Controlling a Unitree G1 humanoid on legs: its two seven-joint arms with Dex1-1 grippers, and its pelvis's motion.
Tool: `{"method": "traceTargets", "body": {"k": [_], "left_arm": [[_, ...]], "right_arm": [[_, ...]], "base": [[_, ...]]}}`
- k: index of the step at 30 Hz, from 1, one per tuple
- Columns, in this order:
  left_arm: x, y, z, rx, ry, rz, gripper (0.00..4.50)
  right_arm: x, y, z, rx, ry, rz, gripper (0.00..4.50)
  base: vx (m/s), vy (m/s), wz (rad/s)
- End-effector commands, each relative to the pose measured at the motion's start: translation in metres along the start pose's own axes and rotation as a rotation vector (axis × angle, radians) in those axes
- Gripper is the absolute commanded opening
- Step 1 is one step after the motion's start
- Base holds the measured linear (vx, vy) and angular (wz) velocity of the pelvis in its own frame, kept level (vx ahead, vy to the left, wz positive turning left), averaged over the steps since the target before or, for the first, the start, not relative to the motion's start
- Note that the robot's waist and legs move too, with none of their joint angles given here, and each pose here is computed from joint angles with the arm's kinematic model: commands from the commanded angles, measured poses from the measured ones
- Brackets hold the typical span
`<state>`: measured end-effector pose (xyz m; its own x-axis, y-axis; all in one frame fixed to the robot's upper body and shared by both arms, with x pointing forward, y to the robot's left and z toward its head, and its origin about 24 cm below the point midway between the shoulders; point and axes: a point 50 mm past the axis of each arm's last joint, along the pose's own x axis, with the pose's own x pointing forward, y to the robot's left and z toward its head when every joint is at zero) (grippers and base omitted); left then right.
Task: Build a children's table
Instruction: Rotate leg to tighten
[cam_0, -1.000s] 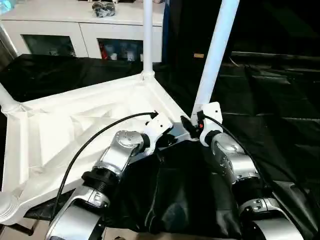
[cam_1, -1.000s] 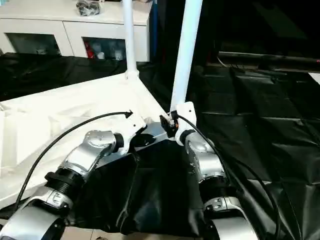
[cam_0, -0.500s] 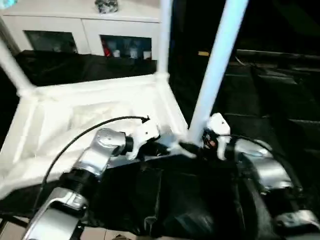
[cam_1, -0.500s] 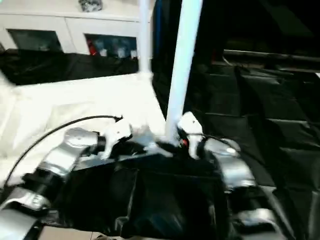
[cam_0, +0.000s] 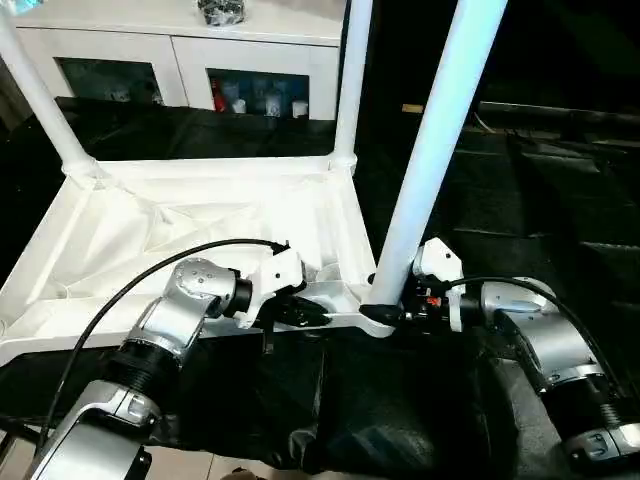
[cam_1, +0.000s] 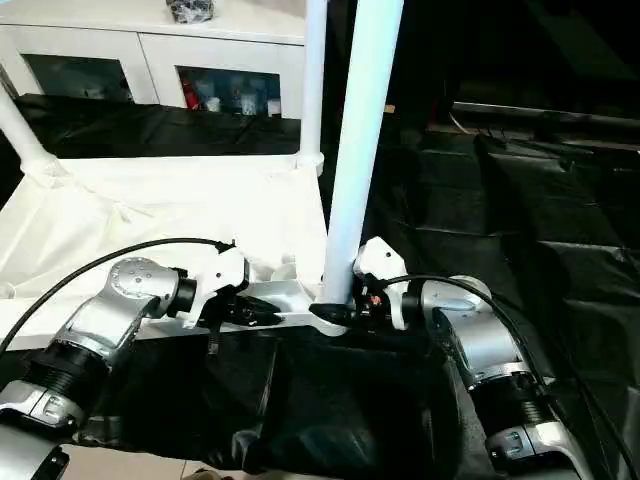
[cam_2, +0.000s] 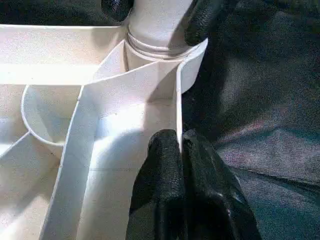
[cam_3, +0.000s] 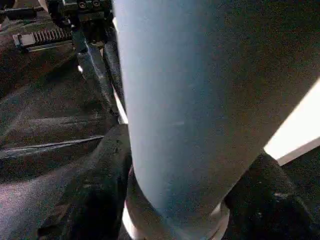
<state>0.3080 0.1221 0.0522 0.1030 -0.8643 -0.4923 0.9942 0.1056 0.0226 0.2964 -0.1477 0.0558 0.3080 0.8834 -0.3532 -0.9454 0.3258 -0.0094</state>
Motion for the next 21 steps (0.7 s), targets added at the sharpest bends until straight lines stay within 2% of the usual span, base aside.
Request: {"method": "traceTargets", "body": {"k": [1, 5, 12, 14, 15, 17, 19, 21], "left_arm": [[0.003, 0.001, 0.015, 0.051, -0.055, 0.003, 0.0], [0.001, -0.001, 0.012, 0.044, -0.05, -0.004, 0.0], [0.008, 0.007, 0.016, 0.023, -0.063, 0.089, 0.0], [0.017, 0.017, 0.022, -0.004, -0.067, 0.207, 0.0], [0.017, 0.017, 0.022, -0.004, -0.067, 0.207, 0.0], [0.029, 0.025, 0.03, -0.057, -0.076, 0.323, 0.0], [0.032, 0.027, 0.031, -0.066, -0.074, 0.349, 0.0], [0.045, 0.028, 0.038, -0.114, -0.088, 0.409, 0.0]], "right_arm": [[0.014, 0.015, -0.005, 0.01, 0.03, 0.129, 2.39], [0.016, 0.018, -0.005, 0.016, 0.032, 0.139, 2.05], [0.02, 0.023, -0.011, 0.043, 0.018, 0.101, 1.99], [0.028, 0.023, -0.015, 0.08, 0.0, 0.019, 1.98], [0.028, 0.023, -0.015, 0.08, 0.0, 0.019, 1.98], [0.046, 0.023, -0.018, 0.149, -0.019, -0.112, 1.96], [0.05, 0.023, -0.018, 0.168, -0.021, -0.14, 1.95], [0.067, 0.021, -0.017, 0.232, -0.029, -0.277, 1.95]], "base": [[0.0, 0.0, 0.0], [0.0, 0.0, 0.0], [0.0, 0.0, 0.0], [0.0, 0.0, 0.0], [0.0, 0.0, 0.0], [0.0, 0.0, 0.0], [0.0, 0.0, 0.0], [0.0, 0.0, 0.0]]}}
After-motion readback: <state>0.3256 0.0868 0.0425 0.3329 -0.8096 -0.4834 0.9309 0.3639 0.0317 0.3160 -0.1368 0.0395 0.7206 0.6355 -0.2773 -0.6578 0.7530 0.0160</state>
